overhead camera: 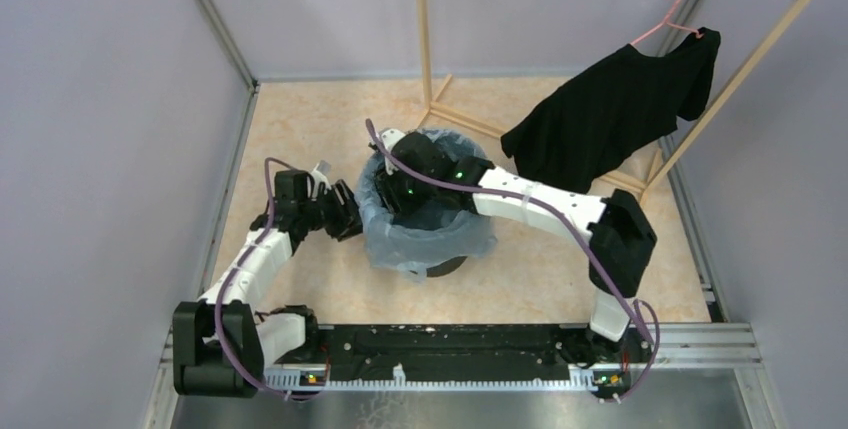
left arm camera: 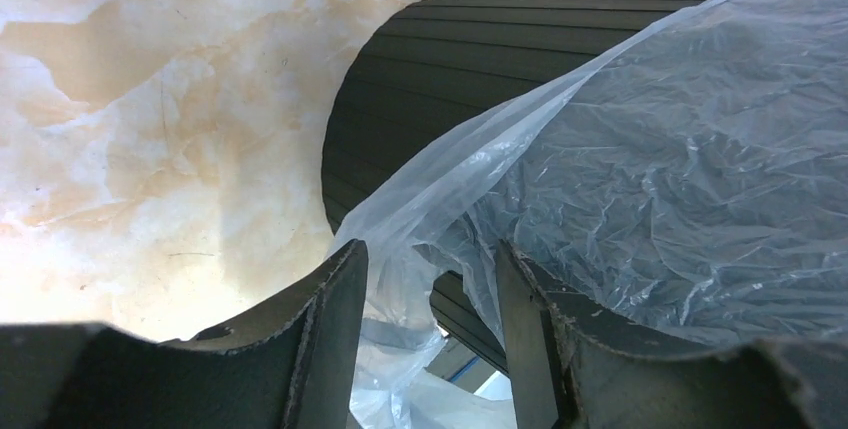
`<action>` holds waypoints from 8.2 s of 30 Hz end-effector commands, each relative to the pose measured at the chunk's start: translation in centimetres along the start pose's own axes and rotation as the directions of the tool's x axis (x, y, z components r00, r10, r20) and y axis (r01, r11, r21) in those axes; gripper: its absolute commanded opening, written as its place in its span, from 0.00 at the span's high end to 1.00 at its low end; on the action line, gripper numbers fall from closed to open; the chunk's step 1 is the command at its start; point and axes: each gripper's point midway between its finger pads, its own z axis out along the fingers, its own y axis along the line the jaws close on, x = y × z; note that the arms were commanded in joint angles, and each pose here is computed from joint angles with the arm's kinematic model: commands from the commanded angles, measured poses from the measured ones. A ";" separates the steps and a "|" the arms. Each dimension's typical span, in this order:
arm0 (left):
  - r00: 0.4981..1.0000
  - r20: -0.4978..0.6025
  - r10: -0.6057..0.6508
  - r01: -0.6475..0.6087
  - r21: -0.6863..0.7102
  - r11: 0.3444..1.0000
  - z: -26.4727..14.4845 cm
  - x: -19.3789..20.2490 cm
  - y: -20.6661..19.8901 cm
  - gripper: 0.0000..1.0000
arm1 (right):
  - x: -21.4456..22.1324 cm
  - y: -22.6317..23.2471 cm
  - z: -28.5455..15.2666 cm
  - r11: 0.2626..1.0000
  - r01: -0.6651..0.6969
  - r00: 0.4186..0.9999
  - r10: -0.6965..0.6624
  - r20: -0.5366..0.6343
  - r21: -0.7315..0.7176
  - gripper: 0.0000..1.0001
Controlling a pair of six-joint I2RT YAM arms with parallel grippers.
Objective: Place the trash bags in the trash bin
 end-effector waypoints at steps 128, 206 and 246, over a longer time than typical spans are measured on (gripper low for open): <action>0.764 0.468 0.444 -0.411 -0.177 0.894 -14.0 -7.9 -13.7 0.02 | -13.6 -2.1 -14.4 0.973 0.127 0.911 -0.192 0.366 0.195 0.06; 0.573 0.697 0.432 -0.424 -0.199 0.883 -23.6 -6.4 -18.0 0.02 | -6.5 -3.4 3.3 0.971 0.228 0.840 -0.232 0.490 0.069 0.01; 0.295 0.854 0.428 -0.537 -0.222 0.814 -30.2 -7.0 -23.2 0.02 | -10.1 -4.9 -34.7 0.931 -0.010 0.599 -0.286 0.748 0.364 0.01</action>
